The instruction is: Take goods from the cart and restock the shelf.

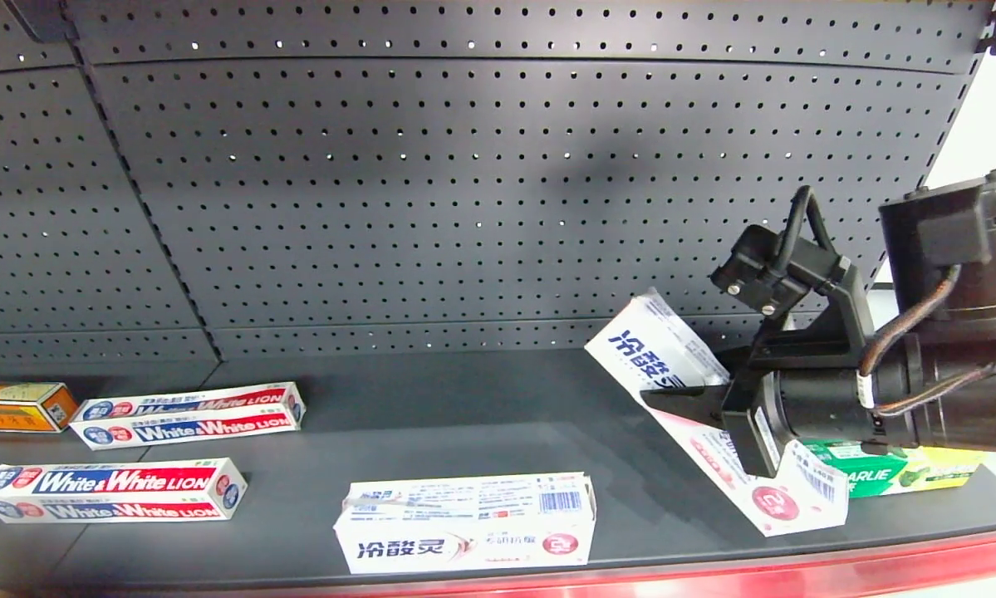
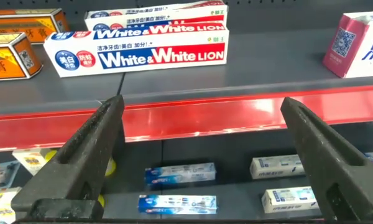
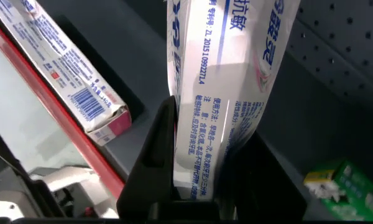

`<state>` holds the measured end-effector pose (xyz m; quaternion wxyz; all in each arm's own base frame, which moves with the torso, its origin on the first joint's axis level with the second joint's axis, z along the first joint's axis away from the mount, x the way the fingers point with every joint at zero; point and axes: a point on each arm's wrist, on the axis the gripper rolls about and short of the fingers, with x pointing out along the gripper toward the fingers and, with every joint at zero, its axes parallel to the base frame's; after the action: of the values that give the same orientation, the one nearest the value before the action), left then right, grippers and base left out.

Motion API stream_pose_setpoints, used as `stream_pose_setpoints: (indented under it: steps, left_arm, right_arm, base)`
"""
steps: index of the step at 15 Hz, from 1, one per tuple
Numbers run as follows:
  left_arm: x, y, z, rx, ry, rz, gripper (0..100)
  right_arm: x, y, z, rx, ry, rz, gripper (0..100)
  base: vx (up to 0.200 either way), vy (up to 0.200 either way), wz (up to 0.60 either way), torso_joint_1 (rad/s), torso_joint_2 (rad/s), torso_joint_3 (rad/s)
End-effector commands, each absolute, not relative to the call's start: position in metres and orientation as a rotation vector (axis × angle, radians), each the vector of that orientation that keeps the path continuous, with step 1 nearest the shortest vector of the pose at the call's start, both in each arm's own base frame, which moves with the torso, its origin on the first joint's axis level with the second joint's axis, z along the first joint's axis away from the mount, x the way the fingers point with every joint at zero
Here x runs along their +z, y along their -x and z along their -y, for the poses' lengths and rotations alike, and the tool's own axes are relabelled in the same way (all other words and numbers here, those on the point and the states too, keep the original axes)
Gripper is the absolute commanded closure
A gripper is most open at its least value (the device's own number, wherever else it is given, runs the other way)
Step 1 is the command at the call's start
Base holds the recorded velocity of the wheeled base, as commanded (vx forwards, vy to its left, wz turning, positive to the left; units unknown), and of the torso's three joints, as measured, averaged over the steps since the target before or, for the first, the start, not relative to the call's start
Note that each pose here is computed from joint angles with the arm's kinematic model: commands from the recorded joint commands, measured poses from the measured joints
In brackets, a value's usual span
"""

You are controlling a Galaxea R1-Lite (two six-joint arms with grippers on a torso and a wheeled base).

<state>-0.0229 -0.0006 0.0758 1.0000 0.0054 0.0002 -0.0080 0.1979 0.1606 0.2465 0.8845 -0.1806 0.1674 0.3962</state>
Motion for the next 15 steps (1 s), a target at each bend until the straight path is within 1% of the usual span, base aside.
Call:
stream_pose_setpoints:
  steps: [1, 3, 7, 11, 15]
  left_arm:
    - [0.076, 0.023, 0.001, -0.015, -0.011, 0.000, 0]
    - [0.076, 0.023, 0.001, -0.015, -0.011, 0.000, 0]
    - [0.076, 0.023, 0.001, -0.015, -0.011, 0.000, 0]
    - [0.076, 0.023, 0.001, -0.015, -0.011, 0.000, 0]
    - [0.076, 0.023, 0.001, -0.015, -0.011, 0.000, 0]
  right_arm:
    - [0.236, -0.214, -0.168, 0.846, 0.403, -0.380, 100]
    - [0.235, -0.224, -0.176, 0.858, 0.415, -0.380, 100]
    - [0.253, -0.247, -0.203, 0.916, 0.440, -0.376, 100]
    - [0.245, -0.261, -0.214, 0.994, 0.509, -0.357, 100]
    - [0.243, -0.277, -0.232, 1.014, 0.540, -0.344, 100]
  base:
    - [0.000, 0.000, 0.00, 0.000, 0.00, 0.000]
    - [0.000, 0.000, 0.00, 0.000, 0.00, 0.000]
    - [0.000, 0.000, 0.00, 0.000, 0.00, 0.000]
    - [0.000, 0.000, 0.00, 0.000, 0.00, 0.000]
    - [0.000, 0.000, 0.00, 0.000, 0.00, 0.000]
